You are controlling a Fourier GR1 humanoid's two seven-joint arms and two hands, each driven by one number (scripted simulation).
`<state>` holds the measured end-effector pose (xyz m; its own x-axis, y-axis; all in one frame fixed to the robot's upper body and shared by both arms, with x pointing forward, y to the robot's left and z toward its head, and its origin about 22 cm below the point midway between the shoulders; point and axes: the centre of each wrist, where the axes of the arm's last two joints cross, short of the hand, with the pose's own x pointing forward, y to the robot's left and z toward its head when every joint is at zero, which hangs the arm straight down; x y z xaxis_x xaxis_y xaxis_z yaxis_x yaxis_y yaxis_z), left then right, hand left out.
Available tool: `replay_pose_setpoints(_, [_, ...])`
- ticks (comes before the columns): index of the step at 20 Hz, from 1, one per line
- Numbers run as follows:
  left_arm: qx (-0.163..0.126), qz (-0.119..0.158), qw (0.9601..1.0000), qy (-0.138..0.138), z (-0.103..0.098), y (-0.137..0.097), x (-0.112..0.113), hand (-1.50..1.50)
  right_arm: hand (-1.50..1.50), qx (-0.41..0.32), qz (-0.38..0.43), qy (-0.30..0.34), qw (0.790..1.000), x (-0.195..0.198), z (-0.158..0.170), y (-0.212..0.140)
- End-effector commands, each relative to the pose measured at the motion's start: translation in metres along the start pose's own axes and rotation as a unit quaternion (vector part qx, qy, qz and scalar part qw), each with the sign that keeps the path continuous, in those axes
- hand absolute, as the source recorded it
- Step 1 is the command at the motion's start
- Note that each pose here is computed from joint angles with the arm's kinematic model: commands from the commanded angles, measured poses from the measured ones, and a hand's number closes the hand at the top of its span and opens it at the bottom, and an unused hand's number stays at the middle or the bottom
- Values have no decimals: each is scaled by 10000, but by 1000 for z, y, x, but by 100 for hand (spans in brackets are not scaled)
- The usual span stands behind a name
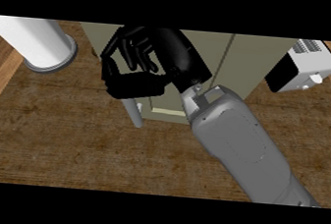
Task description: Pick up the wine, place it into the cabinet and close the cabinet
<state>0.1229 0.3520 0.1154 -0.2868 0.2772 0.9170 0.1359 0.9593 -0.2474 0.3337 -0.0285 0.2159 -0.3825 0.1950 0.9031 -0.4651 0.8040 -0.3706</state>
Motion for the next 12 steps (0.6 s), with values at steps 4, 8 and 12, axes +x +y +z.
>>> replay_pose_setpoints(4, [-18, 27, 10000, 75, -19, -17, -12, -150, 150, -363, 205, 157, 9990, -26, -12, -56])
replay_pose_setpoints(8, [-17, 23, 10000, 43, -16, -25, -29, -150, 150, -554, 370, 194, 9976, -38, -17, -66])
replay_pose_setpoints(12, [-2, 67, 10000, 64, -20, -32, -36, -150, 150, -630, 395, 206, 9970, -46, -15, -78])
